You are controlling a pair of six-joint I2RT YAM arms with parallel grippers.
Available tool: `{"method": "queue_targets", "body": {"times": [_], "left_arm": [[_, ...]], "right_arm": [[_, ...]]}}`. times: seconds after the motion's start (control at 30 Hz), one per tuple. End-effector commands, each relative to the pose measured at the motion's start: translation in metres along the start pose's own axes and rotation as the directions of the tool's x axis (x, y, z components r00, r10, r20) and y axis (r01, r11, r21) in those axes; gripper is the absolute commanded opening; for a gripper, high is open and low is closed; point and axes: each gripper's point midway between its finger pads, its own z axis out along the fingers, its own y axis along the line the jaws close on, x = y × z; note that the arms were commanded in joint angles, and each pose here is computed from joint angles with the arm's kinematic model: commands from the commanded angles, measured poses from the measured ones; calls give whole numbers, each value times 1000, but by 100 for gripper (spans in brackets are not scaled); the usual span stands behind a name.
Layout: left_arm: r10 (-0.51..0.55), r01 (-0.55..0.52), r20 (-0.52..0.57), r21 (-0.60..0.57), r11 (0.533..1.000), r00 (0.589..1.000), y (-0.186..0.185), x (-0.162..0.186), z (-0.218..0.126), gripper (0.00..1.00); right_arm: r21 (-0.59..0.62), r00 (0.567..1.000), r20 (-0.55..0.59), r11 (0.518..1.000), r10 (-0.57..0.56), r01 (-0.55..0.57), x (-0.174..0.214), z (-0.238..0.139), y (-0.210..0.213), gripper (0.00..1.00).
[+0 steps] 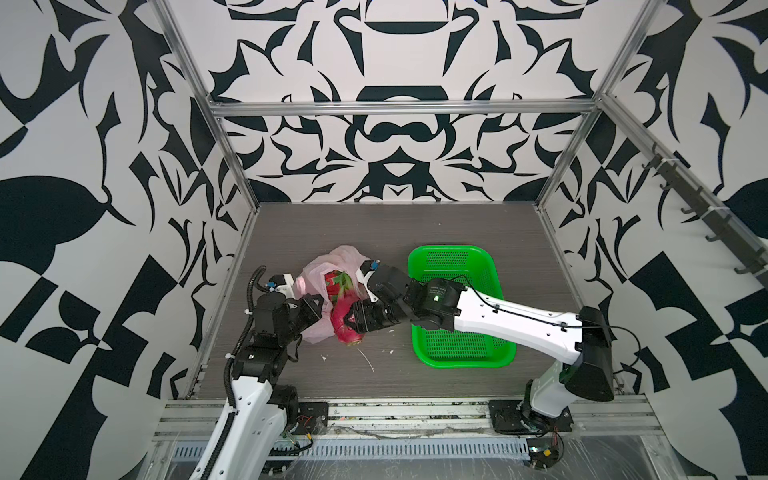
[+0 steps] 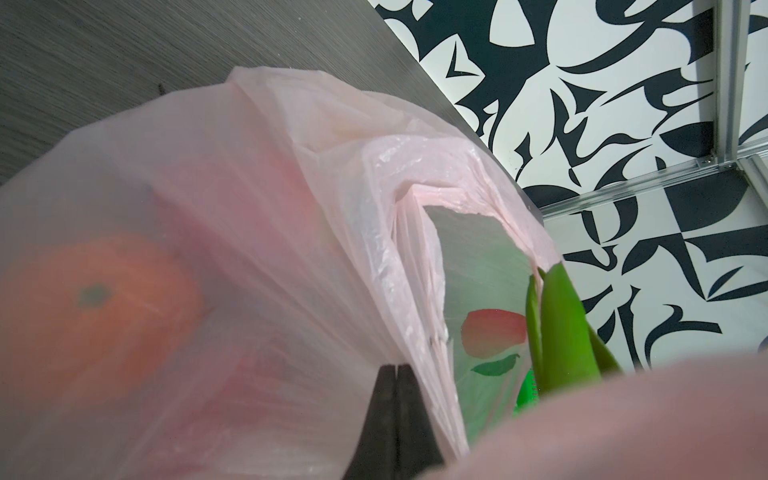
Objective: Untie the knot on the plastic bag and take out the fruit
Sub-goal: 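Lift the dragon fruit out of the bag with the right gripper, then carry the dragon fruit with the right gripper over the green basket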
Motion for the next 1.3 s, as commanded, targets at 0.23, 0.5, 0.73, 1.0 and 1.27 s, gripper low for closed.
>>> {"method": "queue_targets", "body": {"times": [0.23,0.5,0.73,1.0,1.27], "left_arm": [[26,-27,35,25,999,999,-11,-11,-3,0],[22,-23,26,30,999,999,-10,-8,-3,0],[26,-26,25,24,999,999,-9,-6,-6,0],[31,-31,19,15,999,999,-7,-4,-5,0],[46,-46,10,12,999,999,-7,-5,-3,0]], "right_arm": [[-139,990,77,982,-121,131,-27,-52,55,42],[-62,970,181,982,-163,176,-66,-81,43,41],[0,958,268,994,-102,106,-103,-102,2,40],[47,922,381,994,70,-95,-126,-123,-76,37],[84,862,466,960,200,-268,-119,-137,-144,37]]}}
